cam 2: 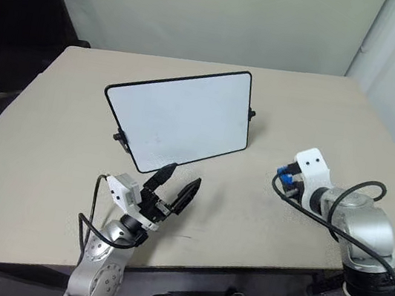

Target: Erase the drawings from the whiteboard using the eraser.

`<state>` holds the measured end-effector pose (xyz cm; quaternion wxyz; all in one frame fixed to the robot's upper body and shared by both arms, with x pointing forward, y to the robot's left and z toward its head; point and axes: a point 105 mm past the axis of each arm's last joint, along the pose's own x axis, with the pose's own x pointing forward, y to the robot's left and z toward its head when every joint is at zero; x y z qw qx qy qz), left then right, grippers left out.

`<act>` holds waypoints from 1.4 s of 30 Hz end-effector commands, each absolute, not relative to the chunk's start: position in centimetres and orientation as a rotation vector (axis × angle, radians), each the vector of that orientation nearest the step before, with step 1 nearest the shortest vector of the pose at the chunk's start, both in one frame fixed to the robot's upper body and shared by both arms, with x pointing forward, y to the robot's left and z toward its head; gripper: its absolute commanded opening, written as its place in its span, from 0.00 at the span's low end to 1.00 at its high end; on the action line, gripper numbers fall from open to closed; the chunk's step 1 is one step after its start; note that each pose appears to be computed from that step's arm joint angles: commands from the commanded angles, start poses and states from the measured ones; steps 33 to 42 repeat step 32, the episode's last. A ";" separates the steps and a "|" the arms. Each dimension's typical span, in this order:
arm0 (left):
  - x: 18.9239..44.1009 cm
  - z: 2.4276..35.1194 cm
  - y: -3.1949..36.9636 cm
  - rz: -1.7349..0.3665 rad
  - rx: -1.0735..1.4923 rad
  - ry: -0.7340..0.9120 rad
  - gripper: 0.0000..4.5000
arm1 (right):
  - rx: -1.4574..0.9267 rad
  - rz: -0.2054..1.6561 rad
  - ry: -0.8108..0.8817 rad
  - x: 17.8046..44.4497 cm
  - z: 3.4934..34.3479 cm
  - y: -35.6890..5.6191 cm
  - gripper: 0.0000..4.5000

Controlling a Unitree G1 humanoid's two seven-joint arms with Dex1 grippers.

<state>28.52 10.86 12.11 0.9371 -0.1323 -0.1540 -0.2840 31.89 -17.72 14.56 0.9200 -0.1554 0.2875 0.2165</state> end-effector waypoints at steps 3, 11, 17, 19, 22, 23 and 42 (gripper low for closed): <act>28.6 12.5 9.7 -0.611 -0.274 -0.341 1.00 | -0.375 0.477 0.645 30.2 14.4 -18.2 0.15; 28.9 12.5 9.3 -0.615 -0.275 -0.348 1.00 | -0.361 0.446 0.702 30.1 12.6 -19.3 0.76; 29.0 12.5 9.3 -0.617 -0.272 -0.352 1.00 | -0.315 0.536 0.463 30.6 15.7 -17.4 0.99; 29.1 12.6 9.4 -0.617 -0.268 -0.352 1.00 | -0.283 0.566 0.288 31.0 18.0 -16.3 0.99; 29.1 12.6 9.4 -0.619 -0.267 -0.352 1.00 | -0.219 0.548 0.035 31.4 21.0 -15.6 0.99; 29.1 12.5 9.3 -0.623 -0.267 -0.350 1.00 | -0.153 0.564 -0.049 31.3 21.9 -15.1 0.99; 29.4 12.4 10.3 -0.606 -0.235 -0.346 1.00 | 0.066 0.830 -0.320 27.5 22.9 -10.9 0.99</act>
